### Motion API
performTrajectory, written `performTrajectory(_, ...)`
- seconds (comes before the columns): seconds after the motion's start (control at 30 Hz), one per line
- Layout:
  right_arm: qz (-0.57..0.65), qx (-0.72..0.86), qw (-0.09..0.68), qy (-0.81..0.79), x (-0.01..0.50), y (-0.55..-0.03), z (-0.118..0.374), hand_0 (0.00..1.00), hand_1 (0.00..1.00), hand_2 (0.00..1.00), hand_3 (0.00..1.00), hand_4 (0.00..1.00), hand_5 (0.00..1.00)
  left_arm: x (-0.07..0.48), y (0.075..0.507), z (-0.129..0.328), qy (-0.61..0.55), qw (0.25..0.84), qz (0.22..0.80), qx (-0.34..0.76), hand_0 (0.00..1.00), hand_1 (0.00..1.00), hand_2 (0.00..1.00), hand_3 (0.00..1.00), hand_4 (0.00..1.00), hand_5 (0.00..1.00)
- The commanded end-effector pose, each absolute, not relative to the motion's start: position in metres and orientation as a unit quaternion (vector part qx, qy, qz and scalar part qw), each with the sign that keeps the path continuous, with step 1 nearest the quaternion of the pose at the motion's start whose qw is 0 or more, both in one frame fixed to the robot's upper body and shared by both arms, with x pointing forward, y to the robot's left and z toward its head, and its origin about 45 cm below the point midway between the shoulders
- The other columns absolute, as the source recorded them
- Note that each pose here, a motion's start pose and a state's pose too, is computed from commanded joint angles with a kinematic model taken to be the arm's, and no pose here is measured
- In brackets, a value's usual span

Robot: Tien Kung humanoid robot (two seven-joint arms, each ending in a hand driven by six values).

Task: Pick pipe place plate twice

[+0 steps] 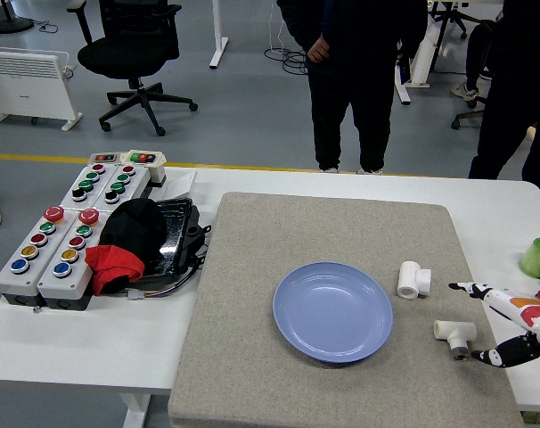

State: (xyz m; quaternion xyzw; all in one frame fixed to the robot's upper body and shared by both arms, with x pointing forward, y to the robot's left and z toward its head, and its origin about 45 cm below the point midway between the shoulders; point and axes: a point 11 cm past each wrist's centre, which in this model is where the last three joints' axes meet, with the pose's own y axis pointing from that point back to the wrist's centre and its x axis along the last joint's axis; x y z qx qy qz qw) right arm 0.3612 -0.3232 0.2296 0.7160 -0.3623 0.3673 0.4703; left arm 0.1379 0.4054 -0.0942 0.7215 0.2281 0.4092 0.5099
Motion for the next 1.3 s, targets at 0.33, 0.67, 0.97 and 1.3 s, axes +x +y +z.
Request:
performTrajectory(0.33,0.352,0.723,0.470,-0.364,0.366,-0.320,0.217,0.998,0.932,0.998,0.998,0.842,0.307,0.136,0.405,-0.095,0.229,0.511,0.406,0.722,0.729,0.745,0.703,0.652,0.409,0.998)
performTrajectory(0.67,0.347,0.730,0.467,-0.359,0.367,-0.312,0.208,0.998,0.930,0.998,0.998,0.837,0.305,0.133,0.404,-0.096,0.230,0.512,0.403,0.723,0.730,0.744,0.703,0.652,0.410,0.998)
performTrajectory(0.97,0.346,0.722,0.468,-0.374,0.370,-0.312,0.198,0.915,0.842,0.939,0.935,0.820,0.306,0.131,0.403,-0.097,0.231,0.512,0.400,0.724,0.731,0.745,0.703,0.653,0.411,0.998)
performTrajectory(1.3,0.343,0.720,0.476,-0.369,0.370,-0.312,0.194,0.709,0.670,0.652,0.773,0.770,0.269,0.131,0.403,-0.097,0.231,0.512,0.400,0.724,0.728,0.745,0.703,0.653,0.411,0.998)
